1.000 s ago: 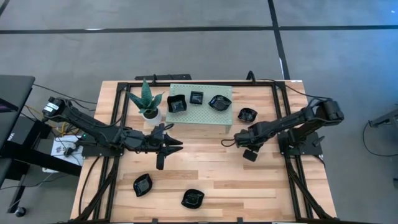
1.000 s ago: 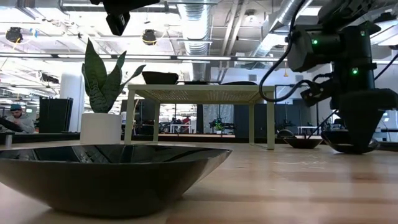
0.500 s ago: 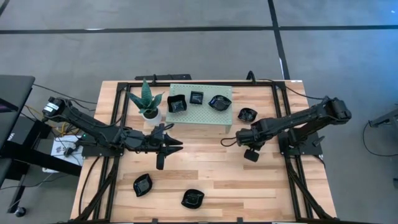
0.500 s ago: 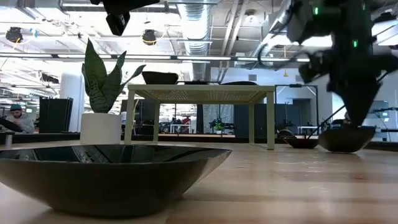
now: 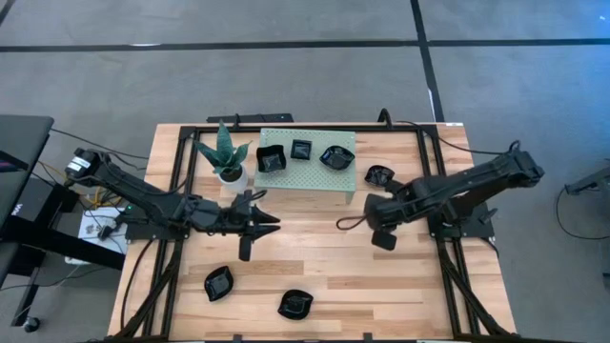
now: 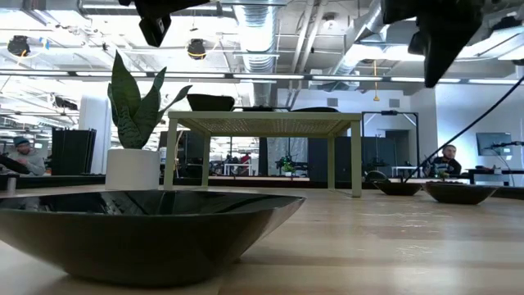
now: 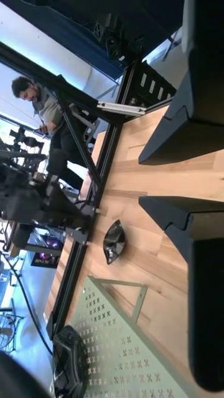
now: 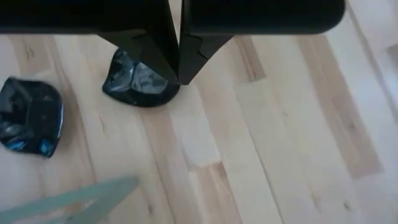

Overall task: Pick & Place Mini shaped plates
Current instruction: Stack the leaf-shaped plate on top of the other leaf-shaped plate on the shelf

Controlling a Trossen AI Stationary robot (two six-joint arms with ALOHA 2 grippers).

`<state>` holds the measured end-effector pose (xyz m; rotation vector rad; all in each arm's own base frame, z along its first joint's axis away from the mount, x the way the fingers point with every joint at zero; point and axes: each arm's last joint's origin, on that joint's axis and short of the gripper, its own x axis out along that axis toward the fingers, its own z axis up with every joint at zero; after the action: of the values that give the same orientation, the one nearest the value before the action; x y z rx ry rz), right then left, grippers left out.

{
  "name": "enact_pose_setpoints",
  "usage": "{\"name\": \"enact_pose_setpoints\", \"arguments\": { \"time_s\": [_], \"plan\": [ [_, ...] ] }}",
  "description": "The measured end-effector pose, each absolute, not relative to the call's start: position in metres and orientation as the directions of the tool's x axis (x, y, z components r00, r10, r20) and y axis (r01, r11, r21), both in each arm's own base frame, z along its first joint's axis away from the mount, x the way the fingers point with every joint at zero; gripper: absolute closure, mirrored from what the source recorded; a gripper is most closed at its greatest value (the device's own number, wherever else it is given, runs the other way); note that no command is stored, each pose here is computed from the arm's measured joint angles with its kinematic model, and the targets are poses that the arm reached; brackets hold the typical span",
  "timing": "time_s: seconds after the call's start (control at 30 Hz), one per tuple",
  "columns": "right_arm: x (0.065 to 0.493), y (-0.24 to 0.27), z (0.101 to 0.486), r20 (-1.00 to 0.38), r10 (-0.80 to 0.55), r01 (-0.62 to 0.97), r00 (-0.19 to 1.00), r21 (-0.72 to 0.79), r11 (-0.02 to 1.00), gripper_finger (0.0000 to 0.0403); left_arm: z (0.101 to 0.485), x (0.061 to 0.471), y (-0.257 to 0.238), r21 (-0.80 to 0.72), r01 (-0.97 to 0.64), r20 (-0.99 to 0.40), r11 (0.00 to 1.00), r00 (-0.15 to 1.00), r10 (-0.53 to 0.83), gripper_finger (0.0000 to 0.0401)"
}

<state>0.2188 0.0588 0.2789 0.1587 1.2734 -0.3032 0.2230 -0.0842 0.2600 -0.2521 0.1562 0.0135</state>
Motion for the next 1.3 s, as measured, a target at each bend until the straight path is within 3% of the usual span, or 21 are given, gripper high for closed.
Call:
{"name": "enact_pose_setpoints", "arguments": {
  "time_s": [0.17,0.5,0.67,0.97,1.3],
  "plan": [
    [0.233,0.074,0.254,-0.974,-0.163,0.364,0.158,-0.096,0.926,0.0393,0.26,0.221,-0.09,-0.247,-0.009,-0.156,0.969,0.987,-0.03,0.0309],
    [0.265,0.079,0.188,-0.972,-0.201,0.307,-0.119,-0.228,0.924,0.034,0.26,0.22,-0.091,-0.247,-0.002,-0.156,0.969,0.987,-0.038,0.0309],
    [0.271,0.081,0.163,-0.954,-0.207,0.303,-0.217,-0.267,0.915,0.0333,0.26,0.22,-0.091,-0.247,-0.002,-0.156,0.969,0.987,-0.038,0.0309],
    [0.27,0.081,0.152,-0.928,-0.235,0.341,-0.29,-0.329,0.88,0.0332,0.26,0.222,-0.087,-0.247,-0.018,-0.156,0.969,0.988,-0.021,0.0309],
    [0.271,0.079,0.153,-0.927,-0.257,0.36,-0.273,-0.346,0.867,0.0332,0.26,0.224,-0.082,-0.247,-0.043,-0.156,0.968,0.988,0.004,0.0309]
  ]
}}
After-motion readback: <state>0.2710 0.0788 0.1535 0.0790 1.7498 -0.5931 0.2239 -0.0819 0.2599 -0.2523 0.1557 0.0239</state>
